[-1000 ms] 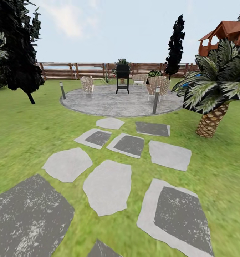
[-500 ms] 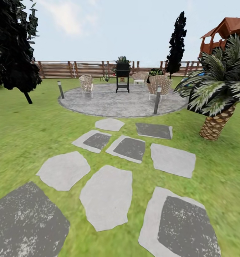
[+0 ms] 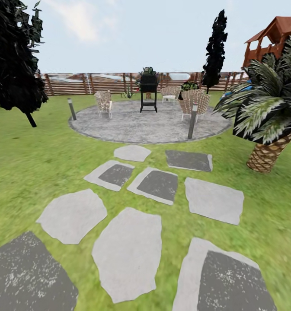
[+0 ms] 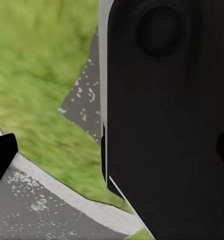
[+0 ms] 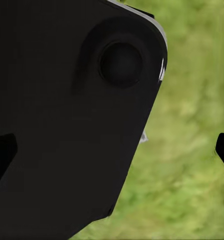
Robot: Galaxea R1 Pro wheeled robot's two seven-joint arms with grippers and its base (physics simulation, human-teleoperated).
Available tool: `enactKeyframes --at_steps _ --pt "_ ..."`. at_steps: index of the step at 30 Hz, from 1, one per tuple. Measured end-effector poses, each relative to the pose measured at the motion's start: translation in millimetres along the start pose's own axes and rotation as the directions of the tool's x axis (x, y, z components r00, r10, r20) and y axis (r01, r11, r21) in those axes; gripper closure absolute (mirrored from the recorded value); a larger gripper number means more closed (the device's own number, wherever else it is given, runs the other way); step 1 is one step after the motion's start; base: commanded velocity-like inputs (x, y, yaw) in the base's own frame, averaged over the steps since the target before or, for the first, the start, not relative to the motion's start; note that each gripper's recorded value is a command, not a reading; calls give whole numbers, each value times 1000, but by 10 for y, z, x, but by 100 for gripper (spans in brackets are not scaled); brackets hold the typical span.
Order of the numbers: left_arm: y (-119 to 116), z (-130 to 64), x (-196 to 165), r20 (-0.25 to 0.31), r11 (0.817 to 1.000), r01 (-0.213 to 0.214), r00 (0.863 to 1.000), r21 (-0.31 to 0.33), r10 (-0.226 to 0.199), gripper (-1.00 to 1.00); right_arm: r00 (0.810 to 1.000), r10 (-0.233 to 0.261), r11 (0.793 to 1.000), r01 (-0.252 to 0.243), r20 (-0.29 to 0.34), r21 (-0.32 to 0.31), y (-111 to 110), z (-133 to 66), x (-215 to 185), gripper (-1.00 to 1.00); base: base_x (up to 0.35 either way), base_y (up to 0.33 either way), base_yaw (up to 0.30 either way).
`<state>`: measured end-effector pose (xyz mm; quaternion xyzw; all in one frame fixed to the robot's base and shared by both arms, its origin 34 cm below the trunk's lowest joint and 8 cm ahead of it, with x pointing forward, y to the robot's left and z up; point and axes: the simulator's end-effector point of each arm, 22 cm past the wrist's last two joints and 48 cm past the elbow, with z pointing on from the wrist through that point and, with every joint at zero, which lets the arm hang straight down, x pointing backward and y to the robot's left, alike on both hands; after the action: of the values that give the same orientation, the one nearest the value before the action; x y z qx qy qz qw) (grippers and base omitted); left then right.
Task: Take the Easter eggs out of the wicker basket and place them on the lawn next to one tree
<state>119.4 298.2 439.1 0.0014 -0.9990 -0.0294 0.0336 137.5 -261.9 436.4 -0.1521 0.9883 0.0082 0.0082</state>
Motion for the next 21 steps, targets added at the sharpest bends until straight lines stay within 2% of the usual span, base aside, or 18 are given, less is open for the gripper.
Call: enactKeyframes --at_steps 21 --pt "0 0 1 0 1000 0 1000 0 0 -100 1000 0 1000 0 0 0 0 0 -1 -100 339 0 0"
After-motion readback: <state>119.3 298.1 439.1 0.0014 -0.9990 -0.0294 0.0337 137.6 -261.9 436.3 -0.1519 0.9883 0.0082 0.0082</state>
